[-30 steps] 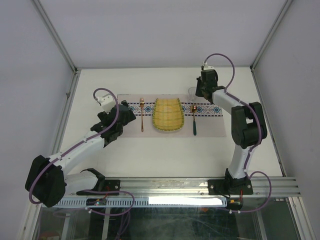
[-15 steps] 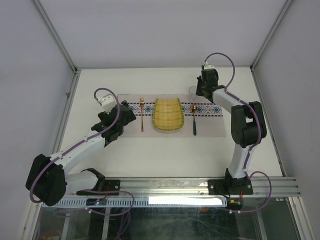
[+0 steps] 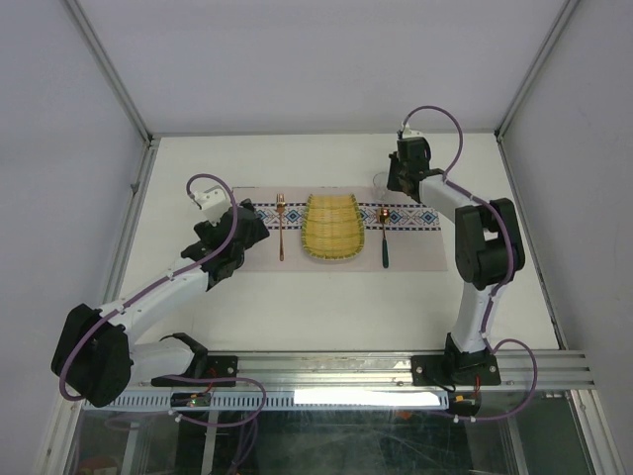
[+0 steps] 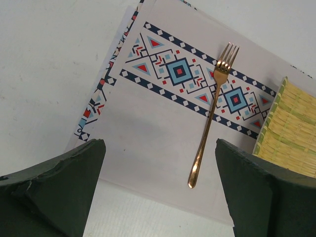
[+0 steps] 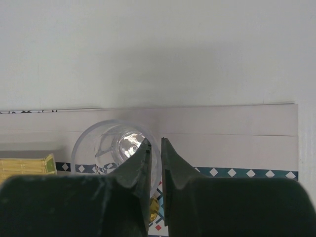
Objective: Set the dinner table for one person
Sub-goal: Place the cup on the napkin.
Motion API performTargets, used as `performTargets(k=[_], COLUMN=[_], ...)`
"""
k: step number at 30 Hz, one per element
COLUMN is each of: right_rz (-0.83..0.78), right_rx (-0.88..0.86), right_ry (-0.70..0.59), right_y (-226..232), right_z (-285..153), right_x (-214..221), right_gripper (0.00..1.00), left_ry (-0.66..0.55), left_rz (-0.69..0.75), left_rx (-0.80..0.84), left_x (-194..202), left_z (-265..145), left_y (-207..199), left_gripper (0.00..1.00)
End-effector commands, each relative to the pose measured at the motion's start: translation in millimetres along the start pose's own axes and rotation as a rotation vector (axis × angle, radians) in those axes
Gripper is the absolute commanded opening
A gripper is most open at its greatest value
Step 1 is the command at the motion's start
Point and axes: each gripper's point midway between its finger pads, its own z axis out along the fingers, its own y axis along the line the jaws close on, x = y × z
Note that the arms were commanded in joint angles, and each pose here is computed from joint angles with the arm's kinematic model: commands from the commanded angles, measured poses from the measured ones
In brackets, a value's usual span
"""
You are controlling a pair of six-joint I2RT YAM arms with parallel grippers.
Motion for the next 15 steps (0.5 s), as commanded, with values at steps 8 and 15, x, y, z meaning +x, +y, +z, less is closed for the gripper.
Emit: performTargets(k=[8, 15], right_rz=[0.023, 0.023], right_rx=[-0.021, -0.017], right_ry=[-0.084, -0.084], right_y=[6.3, 6.5], right_z=[-2.7, -4.4], right_x=[-38.3, -40.2], right_gripper=[0.34, 0.6], left_ry=[-0.048, -0.046], left_rz=[-0.042, -0.043], left_rx=[0.019, 0.022], left_x=[-16.8, -16.4], left_z=[2.6, 2.7], left_y=[-10.3, -11.4], left_gripper=[0.99, 0.99])
